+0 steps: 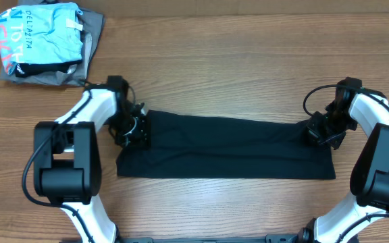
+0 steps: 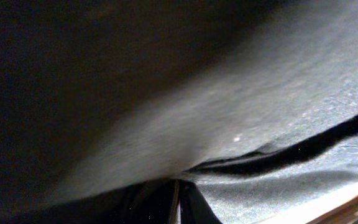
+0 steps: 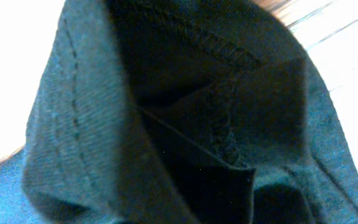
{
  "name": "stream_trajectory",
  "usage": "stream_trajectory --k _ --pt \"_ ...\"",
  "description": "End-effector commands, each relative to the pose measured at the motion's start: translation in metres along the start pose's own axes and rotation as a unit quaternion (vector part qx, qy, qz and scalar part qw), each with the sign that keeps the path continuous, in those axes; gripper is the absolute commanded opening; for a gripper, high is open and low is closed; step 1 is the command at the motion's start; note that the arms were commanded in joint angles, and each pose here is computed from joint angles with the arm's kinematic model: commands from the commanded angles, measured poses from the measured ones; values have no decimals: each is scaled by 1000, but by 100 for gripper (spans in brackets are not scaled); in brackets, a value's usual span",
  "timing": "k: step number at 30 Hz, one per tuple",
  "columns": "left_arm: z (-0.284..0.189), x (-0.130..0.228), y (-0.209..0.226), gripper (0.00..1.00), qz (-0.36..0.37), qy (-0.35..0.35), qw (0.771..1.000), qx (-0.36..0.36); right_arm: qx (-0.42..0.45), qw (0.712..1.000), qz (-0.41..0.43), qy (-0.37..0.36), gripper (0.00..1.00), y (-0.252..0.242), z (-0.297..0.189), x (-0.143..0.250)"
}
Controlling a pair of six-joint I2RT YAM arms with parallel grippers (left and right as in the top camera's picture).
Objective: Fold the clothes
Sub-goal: 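Grasp the strip ends and pull them outward with both grippers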
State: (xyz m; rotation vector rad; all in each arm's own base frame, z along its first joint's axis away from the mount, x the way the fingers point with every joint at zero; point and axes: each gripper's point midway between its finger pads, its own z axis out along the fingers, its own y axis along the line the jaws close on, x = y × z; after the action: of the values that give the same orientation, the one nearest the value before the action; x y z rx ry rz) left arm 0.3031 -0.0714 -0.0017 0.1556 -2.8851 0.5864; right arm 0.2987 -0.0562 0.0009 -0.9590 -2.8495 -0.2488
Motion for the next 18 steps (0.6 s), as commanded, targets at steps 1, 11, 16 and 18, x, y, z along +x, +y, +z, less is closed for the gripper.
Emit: stream_trajectory --k 1,11,16,18 --pt "1 -1 58 7 -74 -12 995 -65 -8 1000 1 -1 4 2 4 2" --pt "-23 -7 118 6 -169 -53 982 -58 -70 995 -52 -40 11 53 5 -9" --pt "-39 -12 142 6 -202 -76 975 -55 -73 993 -76 -54 11 72 7 -8" --pt "-55 -20 149 6 -213 -92 971 -53 -74 992 -78 -59 6 75 3 -11"
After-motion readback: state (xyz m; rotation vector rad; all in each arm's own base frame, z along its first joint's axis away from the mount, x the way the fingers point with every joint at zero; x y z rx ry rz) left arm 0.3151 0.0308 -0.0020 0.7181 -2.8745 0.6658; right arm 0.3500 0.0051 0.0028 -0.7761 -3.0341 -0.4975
